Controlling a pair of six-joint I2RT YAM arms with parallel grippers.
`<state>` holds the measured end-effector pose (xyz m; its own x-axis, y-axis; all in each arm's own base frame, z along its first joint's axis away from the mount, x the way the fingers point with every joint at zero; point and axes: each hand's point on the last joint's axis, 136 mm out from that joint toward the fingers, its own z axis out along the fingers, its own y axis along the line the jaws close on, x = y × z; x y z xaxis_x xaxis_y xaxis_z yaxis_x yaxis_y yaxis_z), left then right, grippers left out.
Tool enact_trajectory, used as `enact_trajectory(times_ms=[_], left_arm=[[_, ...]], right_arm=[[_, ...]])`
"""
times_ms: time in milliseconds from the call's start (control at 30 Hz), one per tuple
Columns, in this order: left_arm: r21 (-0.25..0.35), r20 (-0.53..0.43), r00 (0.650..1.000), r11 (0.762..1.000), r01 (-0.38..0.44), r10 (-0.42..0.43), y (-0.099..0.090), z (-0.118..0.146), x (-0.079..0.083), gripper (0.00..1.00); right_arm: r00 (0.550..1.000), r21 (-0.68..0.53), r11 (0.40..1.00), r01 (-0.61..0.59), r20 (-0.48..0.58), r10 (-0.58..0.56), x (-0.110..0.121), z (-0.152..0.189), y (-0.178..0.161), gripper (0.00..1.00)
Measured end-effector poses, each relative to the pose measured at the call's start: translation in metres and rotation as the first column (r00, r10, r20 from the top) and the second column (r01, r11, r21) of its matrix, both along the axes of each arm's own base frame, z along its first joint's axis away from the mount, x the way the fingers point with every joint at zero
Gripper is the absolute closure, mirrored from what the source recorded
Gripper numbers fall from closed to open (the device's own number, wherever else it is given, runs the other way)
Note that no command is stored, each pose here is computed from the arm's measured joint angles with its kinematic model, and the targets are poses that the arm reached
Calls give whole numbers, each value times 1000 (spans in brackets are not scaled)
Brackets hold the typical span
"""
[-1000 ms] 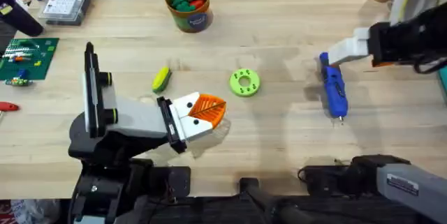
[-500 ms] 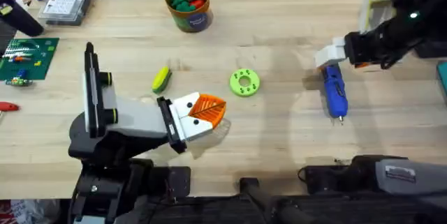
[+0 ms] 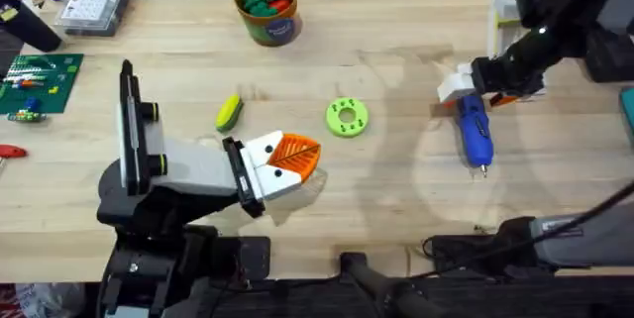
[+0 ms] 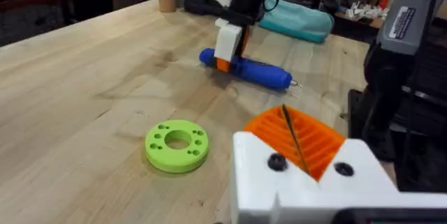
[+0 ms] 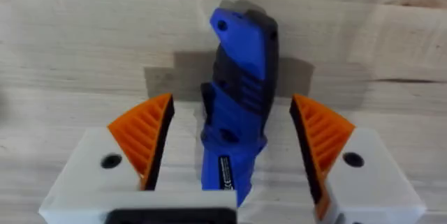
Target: Pick up the gripper from the table and insert it into the empty holder that is missing its gripper. Then pick up a screw, insert it into the mounting hole, and use the screwdriver to tighten it. Finally, clean up the table by picking up the vegetable and placing it into the bucket.
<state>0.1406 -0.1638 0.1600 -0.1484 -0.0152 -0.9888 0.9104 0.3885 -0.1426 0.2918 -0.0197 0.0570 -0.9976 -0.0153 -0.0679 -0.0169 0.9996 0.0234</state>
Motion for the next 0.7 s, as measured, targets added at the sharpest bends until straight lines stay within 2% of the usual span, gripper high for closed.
enact_trajectory(times_ms=[200,700], left_arm=[[0,0,1000,1000,0,0,0,0,0,997],[0,0,1000,1000,0,0,0,0,0,997]], right_arm=[[999,3,1000,-5,-33,5,1,-15,0,16],[998,-10,1000,-5,-65,5,-1,-23,-3,20]])
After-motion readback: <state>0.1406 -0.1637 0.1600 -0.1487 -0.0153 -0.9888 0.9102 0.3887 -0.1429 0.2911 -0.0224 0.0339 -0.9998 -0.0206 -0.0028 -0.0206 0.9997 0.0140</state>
